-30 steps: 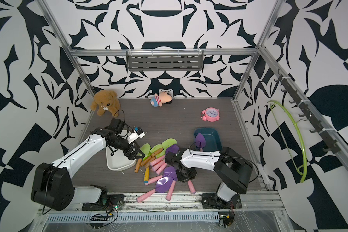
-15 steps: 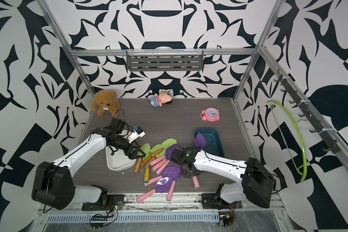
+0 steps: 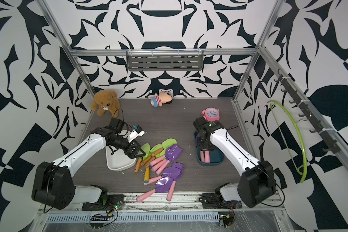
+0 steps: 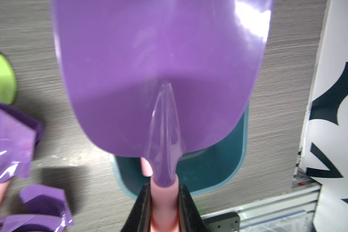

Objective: Sort the small shovels by color and place them into the storage box
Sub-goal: Place the shovel in the storage box.

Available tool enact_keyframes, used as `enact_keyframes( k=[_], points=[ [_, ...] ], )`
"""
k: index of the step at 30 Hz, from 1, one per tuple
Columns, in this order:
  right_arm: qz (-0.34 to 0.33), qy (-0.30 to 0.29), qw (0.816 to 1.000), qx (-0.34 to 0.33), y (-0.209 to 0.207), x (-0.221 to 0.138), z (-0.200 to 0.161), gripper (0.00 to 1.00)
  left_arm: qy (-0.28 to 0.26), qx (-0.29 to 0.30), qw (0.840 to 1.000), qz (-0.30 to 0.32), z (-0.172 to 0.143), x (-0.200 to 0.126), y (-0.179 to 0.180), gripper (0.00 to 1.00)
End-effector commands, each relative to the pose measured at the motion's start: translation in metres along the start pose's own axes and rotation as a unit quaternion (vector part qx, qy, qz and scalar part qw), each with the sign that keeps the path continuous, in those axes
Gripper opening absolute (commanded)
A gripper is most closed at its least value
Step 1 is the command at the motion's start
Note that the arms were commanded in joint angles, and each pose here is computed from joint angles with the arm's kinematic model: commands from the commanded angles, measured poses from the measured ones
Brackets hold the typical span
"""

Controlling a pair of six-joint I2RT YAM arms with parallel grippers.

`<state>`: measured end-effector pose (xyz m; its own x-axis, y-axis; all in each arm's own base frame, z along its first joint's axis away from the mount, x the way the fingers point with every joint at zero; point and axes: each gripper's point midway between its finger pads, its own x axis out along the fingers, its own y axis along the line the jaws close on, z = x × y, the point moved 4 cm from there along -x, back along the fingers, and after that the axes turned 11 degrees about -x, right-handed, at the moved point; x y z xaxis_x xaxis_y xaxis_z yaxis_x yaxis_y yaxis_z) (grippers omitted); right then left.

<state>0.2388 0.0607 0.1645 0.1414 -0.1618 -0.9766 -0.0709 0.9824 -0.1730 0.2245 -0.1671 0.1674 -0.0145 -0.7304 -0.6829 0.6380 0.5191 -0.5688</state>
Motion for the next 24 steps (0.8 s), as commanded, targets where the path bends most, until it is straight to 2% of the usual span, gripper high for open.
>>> enact_keyframes(
  k=[1,8,14,24],
  points=[
    [0.015,0.054,0.998,-0.035,-0.008,0.012,-0.003,0.18,-0.004,-0.005,1.000,-0.009,0.001,-0.001,-0.001,1.00],
    [0.022,0.076,0.995,-0.055,-0.011,0.033,0.021,0.18,-0.004,-0.007,1.000,-0.008,0.000,-0.002,0.000,0.99],
    [0.017,0.102,0.994,-0.045,-0.024,0.054,0.025,0.18,-0.006,-0.012,1.000,-0.006,0.000,-0.003,0.002,0.99],
    [0.028,0.095,0.994,-0.048,-0.027,0.076,0.040,0.19,-0.003,-0.018,1.000,-0.007,0.001,-0.001,0.005,1.00]
  ],
)
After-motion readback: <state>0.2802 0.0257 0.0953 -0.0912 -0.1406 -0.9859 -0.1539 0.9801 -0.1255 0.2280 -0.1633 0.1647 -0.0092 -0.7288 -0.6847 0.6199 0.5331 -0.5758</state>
